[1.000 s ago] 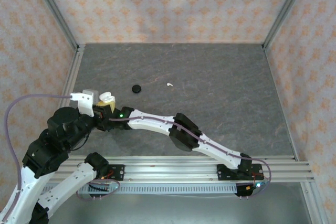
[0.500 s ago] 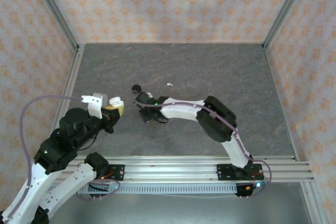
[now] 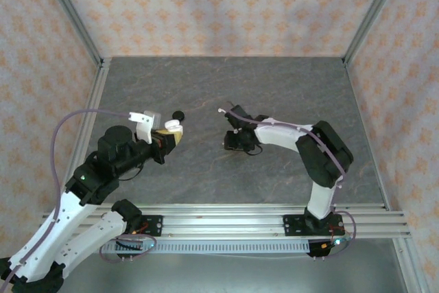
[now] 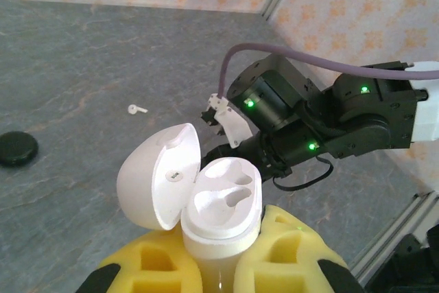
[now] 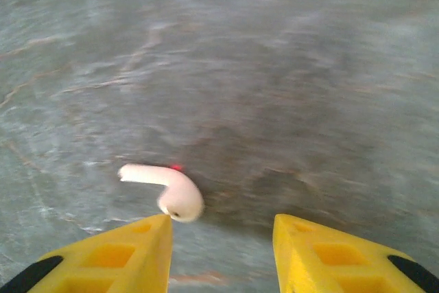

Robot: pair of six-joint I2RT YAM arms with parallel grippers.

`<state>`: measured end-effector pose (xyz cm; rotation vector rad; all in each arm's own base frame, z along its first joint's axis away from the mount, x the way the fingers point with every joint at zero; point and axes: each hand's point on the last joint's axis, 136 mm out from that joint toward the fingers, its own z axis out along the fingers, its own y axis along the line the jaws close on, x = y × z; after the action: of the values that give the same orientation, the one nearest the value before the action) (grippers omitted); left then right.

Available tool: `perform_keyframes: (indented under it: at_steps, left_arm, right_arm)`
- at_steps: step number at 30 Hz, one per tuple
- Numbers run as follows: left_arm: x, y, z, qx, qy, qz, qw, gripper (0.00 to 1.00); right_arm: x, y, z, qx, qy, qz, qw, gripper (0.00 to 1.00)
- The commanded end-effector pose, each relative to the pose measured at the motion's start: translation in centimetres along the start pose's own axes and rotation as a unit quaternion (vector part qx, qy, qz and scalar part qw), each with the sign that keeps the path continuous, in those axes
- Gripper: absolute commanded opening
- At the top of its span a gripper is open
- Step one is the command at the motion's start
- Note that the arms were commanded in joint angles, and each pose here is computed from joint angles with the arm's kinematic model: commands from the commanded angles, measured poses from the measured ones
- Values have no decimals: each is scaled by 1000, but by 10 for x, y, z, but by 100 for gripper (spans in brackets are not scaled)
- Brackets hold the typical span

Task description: Insert wireless bluetooth earbuds into charging case

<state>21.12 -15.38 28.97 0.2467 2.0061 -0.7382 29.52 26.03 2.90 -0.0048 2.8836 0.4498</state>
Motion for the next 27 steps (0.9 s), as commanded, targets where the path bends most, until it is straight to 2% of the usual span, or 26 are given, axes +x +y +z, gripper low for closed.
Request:
perform_keyframes:
  at_steps: [1,8,13,20,27]
  left_arm:
    - [-5,-13,9,35,-13,-7,999,0]
    - [3,-18,33,42,5,6,999,0]
    - [7,-15,44,34,21,19,999,0]
    - [19,-10,54,34,25,14,999,0]
    - [25,-9,55,36,27,11,999,0]
  right_arm:
    - [4,-2,-20,-23,13,48,998,42]
    - [-14,-1,-30,9,19,0,1000,33]
    - [-14,18,-24,-30,40,30,998,26]
    - [6,34,-13,-98,64,118,986,26]
    - [14,31,3,-91,87,126,984,31]
